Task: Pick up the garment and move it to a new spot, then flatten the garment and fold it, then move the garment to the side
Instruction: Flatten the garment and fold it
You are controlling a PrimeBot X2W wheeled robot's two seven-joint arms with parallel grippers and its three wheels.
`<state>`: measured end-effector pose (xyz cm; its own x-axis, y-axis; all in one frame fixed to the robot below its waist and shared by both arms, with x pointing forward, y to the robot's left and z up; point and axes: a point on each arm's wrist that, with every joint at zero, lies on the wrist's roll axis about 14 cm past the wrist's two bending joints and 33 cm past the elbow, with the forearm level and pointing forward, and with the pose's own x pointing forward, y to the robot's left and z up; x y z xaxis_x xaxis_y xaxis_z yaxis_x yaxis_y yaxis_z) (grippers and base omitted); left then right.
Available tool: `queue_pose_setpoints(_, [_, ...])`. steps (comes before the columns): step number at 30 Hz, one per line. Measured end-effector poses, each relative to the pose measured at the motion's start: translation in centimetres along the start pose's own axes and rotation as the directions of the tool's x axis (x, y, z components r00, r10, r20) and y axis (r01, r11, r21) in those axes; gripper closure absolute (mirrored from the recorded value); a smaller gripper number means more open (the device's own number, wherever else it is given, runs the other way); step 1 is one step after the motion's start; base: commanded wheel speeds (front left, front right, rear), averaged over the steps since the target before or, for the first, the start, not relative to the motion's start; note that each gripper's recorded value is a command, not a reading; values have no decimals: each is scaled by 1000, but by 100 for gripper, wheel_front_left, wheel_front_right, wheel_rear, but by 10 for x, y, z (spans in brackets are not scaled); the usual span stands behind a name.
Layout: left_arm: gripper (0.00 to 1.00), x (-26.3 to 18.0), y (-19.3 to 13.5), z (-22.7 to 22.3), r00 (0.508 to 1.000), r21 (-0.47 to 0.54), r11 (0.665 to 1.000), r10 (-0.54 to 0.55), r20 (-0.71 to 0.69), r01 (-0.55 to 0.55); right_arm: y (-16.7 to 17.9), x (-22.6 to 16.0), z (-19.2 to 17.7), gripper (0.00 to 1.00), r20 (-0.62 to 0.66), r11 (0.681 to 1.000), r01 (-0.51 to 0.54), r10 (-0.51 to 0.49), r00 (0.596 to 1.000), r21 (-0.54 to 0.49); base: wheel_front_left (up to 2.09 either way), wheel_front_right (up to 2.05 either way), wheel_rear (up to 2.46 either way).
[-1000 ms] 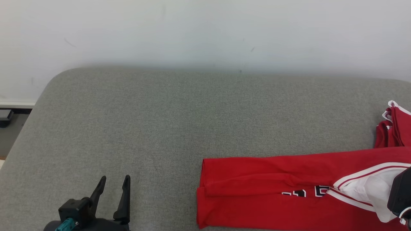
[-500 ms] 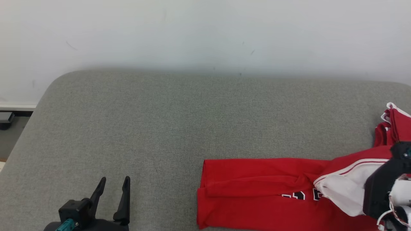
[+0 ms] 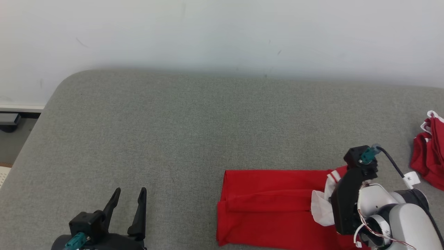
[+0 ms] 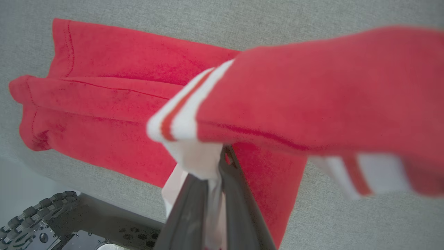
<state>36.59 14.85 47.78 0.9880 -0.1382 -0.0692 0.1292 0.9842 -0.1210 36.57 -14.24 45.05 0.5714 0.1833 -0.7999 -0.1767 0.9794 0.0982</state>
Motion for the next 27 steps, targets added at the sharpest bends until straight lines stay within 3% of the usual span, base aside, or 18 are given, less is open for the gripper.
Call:
queue_pose_setpoints(10, [0,-2,3,-2,1000,-3,1000,14,-4,-14,47,19,5,100,-57,987,-135,130,990,-88,0,0,0])
queue_pose_setpoints(27, [0,-2,13,0,999,0,999,43,5,-43,116,47,7,100,-142,928,-317,293,945,-197,0,0,0])
